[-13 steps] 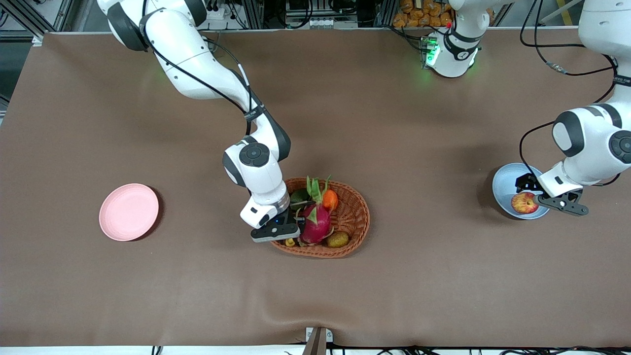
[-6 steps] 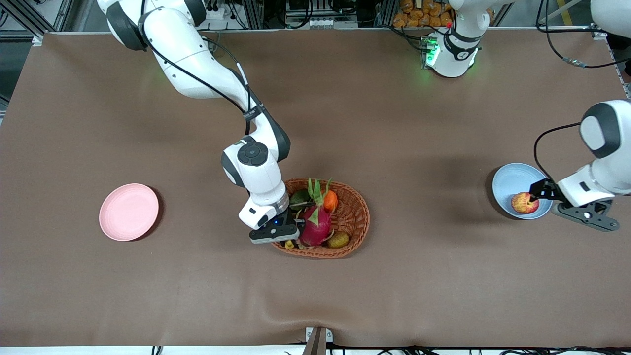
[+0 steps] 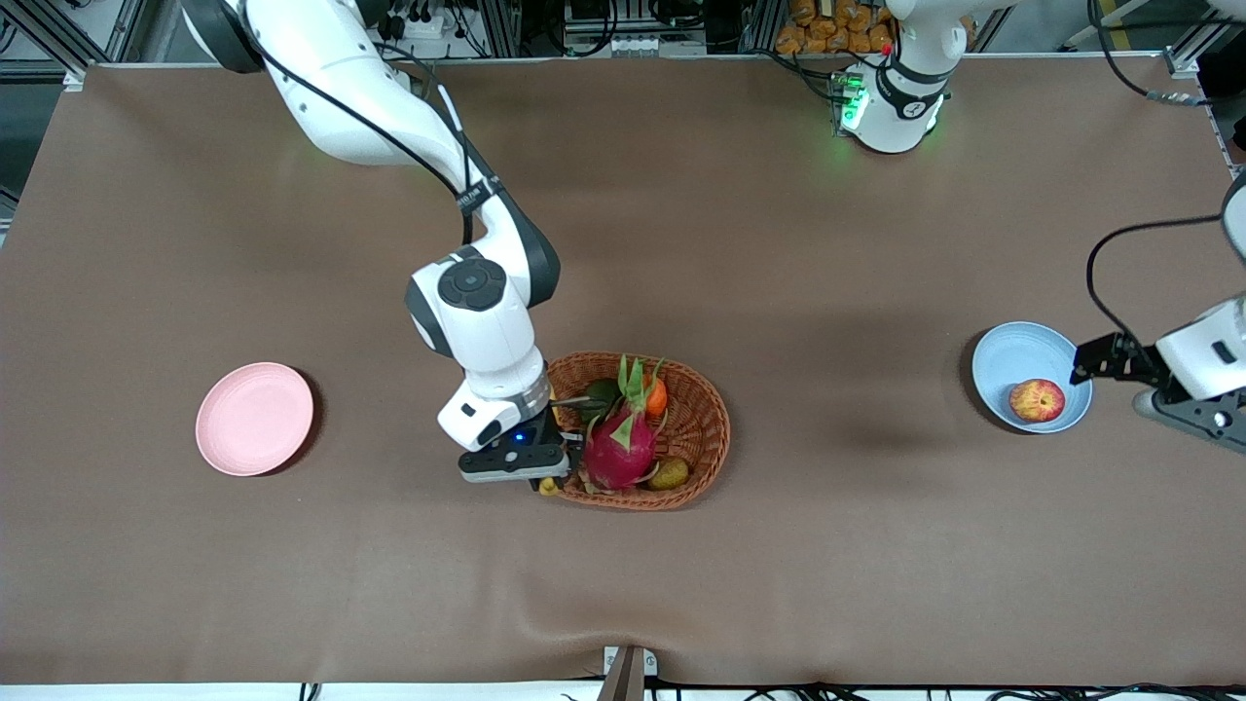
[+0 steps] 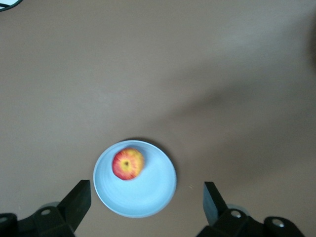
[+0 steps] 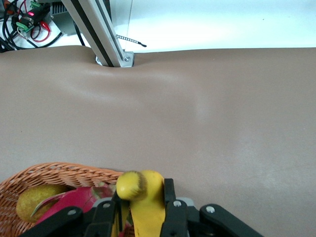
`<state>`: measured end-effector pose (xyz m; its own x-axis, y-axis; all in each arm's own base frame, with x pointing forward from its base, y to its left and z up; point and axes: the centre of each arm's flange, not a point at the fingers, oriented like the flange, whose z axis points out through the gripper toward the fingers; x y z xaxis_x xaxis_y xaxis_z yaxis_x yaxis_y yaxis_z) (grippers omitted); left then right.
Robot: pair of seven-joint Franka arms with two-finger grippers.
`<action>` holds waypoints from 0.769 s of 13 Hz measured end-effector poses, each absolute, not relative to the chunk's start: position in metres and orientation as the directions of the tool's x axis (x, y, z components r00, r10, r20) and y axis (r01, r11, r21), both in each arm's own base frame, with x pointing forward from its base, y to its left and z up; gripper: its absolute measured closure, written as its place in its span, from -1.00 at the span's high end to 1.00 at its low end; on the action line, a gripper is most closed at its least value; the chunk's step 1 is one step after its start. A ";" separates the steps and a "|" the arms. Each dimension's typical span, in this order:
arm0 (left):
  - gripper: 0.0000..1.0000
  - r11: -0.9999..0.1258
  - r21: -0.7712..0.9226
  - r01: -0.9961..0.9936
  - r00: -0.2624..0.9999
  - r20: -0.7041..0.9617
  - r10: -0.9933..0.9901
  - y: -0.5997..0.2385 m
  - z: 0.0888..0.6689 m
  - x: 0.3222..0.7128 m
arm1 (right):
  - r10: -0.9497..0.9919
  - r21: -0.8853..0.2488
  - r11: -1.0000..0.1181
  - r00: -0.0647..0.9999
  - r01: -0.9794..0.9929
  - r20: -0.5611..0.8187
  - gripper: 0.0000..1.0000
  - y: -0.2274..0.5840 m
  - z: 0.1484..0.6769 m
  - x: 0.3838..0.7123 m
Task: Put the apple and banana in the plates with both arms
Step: 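Open and raise the left gripper while the right gripper lifts the banana, then carry the yellow banana with the right gripper onto the pink plate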
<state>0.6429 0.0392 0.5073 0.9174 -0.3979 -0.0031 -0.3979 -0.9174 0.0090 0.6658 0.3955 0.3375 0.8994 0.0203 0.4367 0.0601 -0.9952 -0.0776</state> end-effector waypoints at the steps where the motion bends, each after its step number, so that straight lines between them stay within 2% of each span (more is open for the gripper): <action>1: 1.00 -0.923 0.012 -0.384 0.923 -0.016 -0.384 0.027 0.526 0.634 | 0.022 -0.077 -0.995 0.901 0.061 0.434 -0.36 0.397 0.338 0.665; 5: 1.00 -0.928 -0.003 -0.374 0.927 -0.029 -0.373 -0.010 0.589 0.594 | -0.007 -0.050 -0.999 0.916 0.014 0.402 -0.36 0.373 0.350 0.673; 10: 1.00 -0.959 -0.010 -0.283 0.957 -0.063 -0.282 0.012 0.641 0.547 | -0.120 0.064 -0.988 0.958 -0.141 0.262 -0.36 0.262 0.413 0.687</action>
